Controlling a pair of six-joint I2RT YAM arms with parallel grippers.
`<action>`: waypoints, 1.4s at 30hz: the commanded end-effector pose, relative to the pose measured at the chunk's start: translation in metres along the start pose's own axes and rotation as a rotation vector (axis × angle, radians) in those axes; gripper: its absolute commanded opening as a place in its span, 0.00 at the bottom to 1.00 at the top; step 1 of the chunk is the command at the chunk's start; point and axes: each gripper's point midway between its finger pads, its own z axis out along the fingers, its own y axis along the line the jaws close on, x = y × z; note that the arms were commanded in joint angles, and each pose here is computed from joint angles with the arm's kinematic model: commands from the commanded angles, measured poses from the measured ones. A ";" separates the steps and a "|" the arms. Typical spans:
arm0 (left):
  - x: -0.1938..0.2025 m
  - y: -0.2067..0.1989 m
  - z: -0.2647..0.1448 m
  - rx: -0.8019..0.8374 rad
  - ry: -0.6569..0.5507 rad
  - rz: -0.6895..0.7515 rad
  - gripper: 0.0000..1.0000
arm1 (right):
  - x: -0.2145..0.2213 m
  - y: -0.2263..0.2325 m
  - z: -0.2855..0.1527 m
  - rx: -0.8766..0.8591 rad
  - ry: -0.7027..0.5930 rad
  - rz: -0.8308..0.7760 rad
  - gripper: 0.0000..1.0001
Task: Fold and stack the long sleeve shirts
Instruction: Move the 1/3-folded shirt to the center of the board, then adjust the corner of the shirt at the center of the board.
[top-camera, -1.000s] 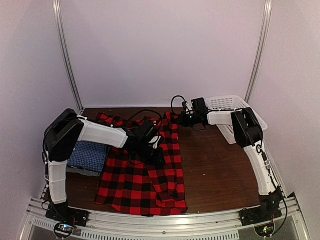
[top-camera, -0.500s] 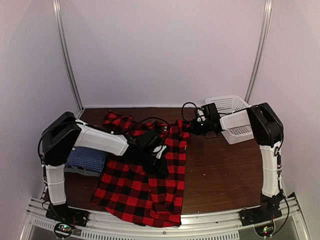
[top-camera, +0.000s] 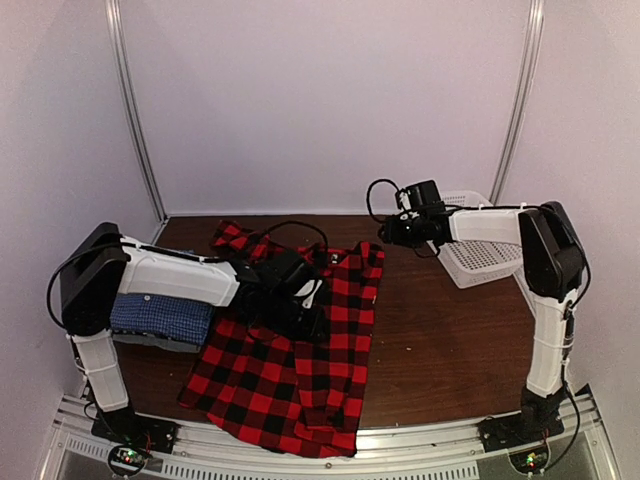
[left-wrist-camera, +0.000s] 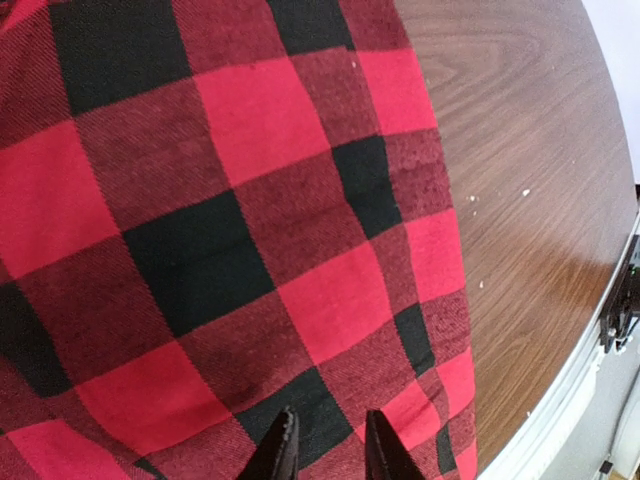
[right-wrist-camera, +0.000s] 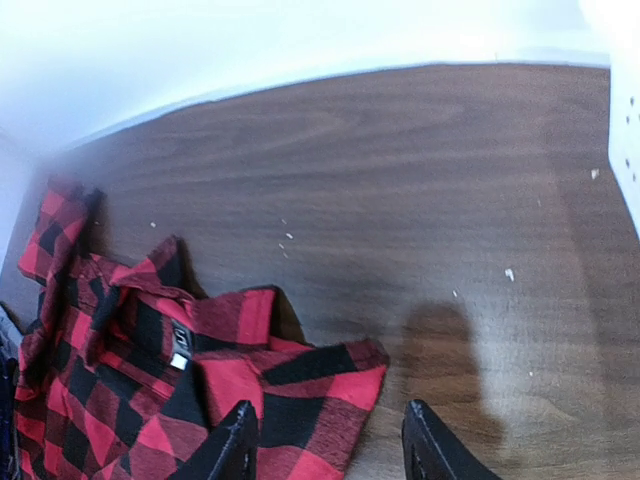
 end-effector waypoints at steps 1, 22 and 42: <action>-0.023 0.017 -0.026 -0.085 -0.111 -0.087 0.24 | -0.019 0.056 -0.018 -0.054 -0.062 -0.178 0.51; -0.017 0.054 -0.052 -0.092 -0.187 -0.273 0.24 | 0.063 0.139 0.036 -0.215 0.215 -0.765 0.57; -0.020 0.046 -0.045 -0.061 -0.161 -0.252 0.23 | 0.084 0.135 0.077 -0.142 0.255 -0.840 0.47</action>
